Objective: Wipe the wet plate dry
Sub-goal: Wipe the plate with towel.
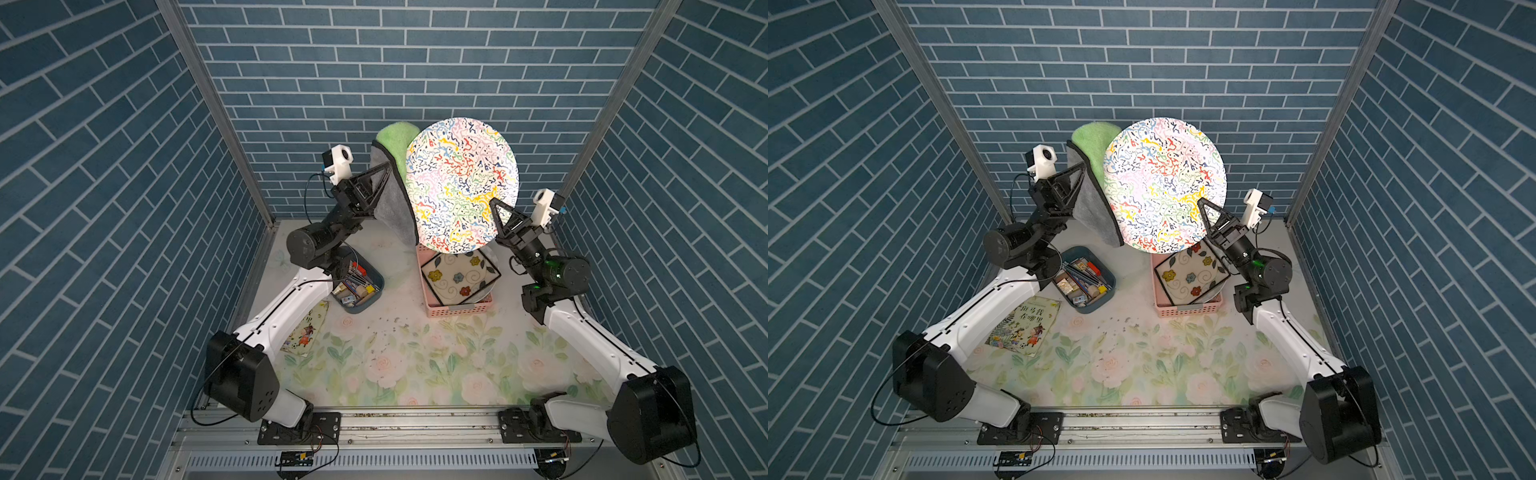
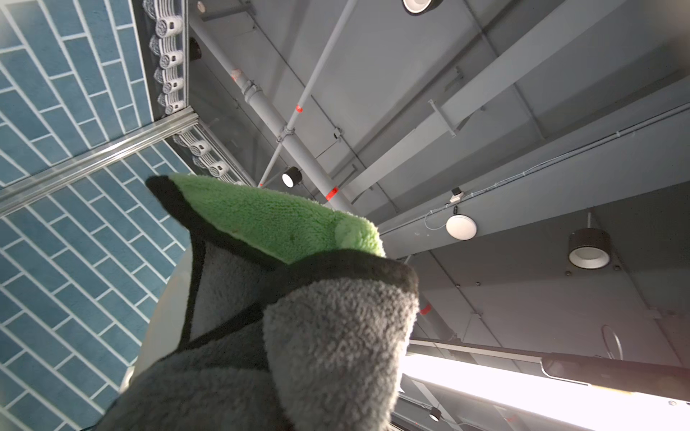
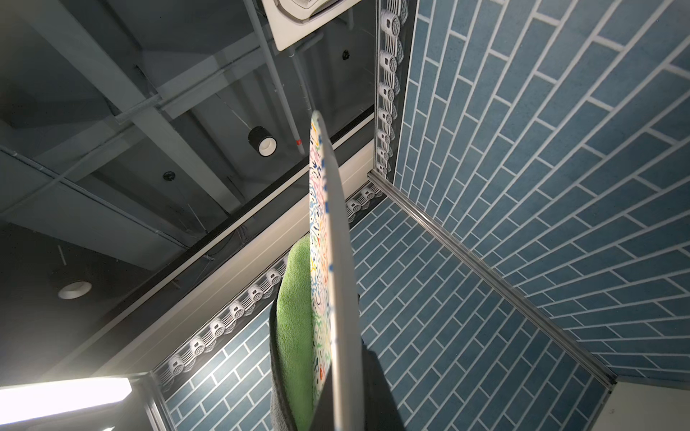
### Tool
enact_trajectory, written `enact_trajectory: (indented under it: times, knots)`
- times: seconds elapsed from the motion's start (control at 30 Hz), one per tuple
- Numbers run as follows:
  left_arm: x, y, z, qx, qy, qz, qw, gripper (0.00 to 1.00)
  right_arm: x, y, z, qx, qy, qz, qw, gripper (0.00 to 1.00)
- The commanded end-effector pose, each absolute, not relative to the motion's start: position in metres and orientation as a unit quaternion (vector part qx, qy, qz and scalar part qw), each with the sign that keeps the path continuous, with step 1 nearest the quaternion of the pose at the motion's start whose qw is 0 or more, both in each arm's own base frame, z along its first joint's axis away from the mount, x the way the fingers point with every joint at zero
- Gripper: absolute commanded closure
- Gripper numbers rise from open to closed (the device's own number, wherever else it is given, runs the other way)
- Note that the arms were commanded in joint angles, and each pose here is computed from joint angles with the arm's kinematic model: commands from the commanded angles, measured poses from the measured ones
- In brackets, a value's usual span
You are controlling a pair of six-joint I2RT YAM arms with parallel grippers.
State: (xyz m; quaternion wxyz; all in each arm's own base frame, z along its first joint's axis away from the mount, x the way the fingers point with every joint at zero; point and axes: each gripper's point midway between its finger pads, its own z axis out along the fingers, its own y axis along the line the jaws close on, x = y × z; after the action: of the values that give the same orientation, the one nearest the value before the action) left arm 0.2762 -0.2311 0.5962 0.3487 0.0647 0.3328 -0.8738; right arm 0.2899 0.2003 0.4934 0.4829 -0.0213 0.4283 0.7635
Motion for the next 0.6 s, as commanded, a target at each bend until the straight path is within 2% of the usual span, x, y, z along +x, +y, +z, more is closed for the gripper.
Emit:
enact_trajectory:
  times: [0.0,0.2,0.3,0.57]
  knots:
    - [0.267,-0.234,0.593,0.081,0.321,-0.883,0.333,1.00,0.245,0.215,0.518,-0.108,0.372,0.793,0.470,1.00]
    - [0.281,-0.211,0.573,0.076,0.367,-0.844,0.384,1.00,0.242,0.170,0.546,-0.086,0.341,0.768,0.535,1.00]
    - [0.293,-0.203,0.563,0.059,0.381,-0.835,0.391,1.00,0.234,0.167,0.558,-0.101,0.326,0.766,0.545,1.00]
    - [0.257,-0.224,0.610,0.127,0.331,-0.858,0.373,1.00,0.247,0.193,0.538,-0.101,0.375,0.764,0.515,1.00]
